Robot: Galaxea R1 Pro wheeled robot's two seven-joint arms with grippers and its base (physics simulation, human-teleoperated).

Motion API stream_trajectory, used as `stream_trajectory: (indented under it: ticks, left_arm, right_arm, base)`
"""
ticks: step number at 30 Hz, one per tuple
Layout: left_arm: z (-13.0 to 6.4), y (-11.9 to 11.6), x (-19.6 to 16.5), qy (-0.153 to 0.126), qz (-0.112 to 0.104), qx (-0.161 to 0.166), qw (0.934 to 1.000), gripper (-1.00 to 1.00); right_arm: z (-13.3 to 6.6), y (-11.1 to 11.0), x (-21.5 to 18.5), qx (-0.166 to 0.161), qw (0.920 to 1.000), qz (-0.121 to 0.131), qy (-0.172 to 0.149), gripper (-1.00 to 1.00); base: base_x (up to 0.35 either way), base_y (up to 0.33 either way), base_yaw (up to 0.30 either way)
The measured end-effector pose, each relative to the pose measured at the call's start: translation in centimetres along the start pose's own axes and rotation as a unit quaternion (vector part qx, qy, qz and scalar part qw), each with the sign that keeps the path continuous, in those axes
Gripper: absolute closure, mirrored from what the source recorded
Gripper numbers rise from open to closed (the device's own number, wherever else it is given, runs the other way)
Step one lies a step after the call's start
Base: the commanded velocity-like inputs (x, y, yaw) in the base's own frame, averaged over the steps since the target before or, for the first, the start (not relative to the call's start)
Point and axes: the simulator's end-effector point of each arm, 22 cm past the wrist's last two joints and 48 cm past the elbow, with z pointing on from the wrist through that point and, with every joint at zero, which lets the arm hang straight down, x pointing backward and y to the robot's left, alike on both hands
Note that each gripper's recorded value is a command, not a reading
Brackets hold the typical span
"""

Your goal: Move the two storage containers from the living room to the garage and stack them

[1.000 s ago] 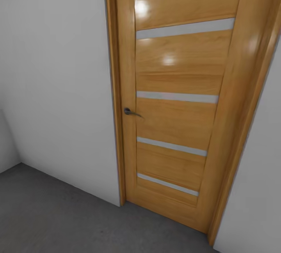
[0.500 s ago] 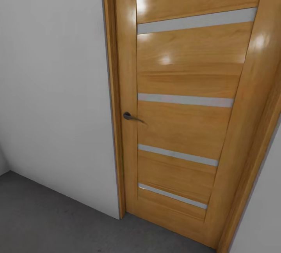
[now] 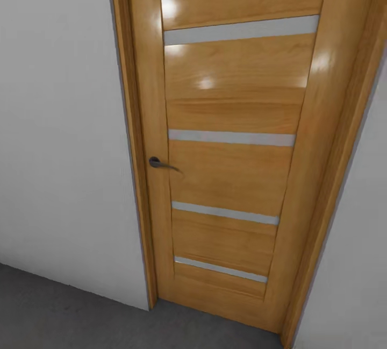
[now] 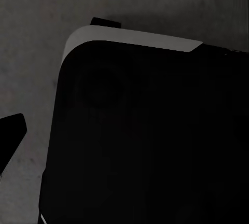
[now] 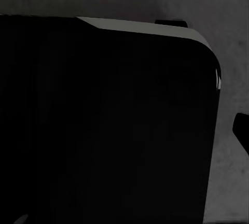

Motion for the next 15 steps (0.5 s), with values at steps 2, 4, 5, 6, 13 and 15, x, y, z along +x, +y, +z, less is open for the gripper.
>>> stream_trajectory:
  ticks: [2, 4, 5, 6, 13, 15]
  left_arm:
    - [0.0, 0.0, 0.0, 0.0, 0.0, 0.0, 1.0, -1.0]
    - [0.0, 0.01, 0.0, 0.0, 0.0, 0.0, 1.0, -1.0]
    - [0.0, 0.01, 0.0, 0.0, -0.001, 0.0, 1.0, -1.0]
    - [0.0, 0.01, 0.0, 0.0, -0.001, 0.0, 1.0, -1.0]
    - [0.0, 0.0, 0.0, 0.0, -0.001, 0.0, 1.0, -1.0]
    - [-0.01, 0.0, 0.0, 0.0, -0.001, 0.0, 1.0, -1.0]
  right_arm:
    - [0.0, 0.0, 0.0, 0.0, 1.0, 0.0, 0.0, -1.0]
    - [0.0, 0.0, 0.0, 0.0, 1.0, 0.0, 0.0, -1.0]
    - [0.0, -0.02, 0.0, 0.0, 1.0, 0.0, 0.0, -1.0]
    - [0.0, -0.01, 0.0, 0.0, 1.0, 0.0, 0.0, -1.0]
    - [0.0, -0.05, 0.0, 0.0, 1.0, 0.0, 0.0, -1.0]
    - [-0.01, -0.1, 0.03, 0.001, 1.0, -0.001, 0.0, -1.0]
  base:
    - [0.0, 0.0, -0.243]
    - [0.0, 0.0, -0.243]
    - [0.0, 0.0, -0.243]
    - [0.0, 0.0, -0.243]
    - [0.001, 0.0, -0.219]
    - [0.084, 0.011, -0.046]
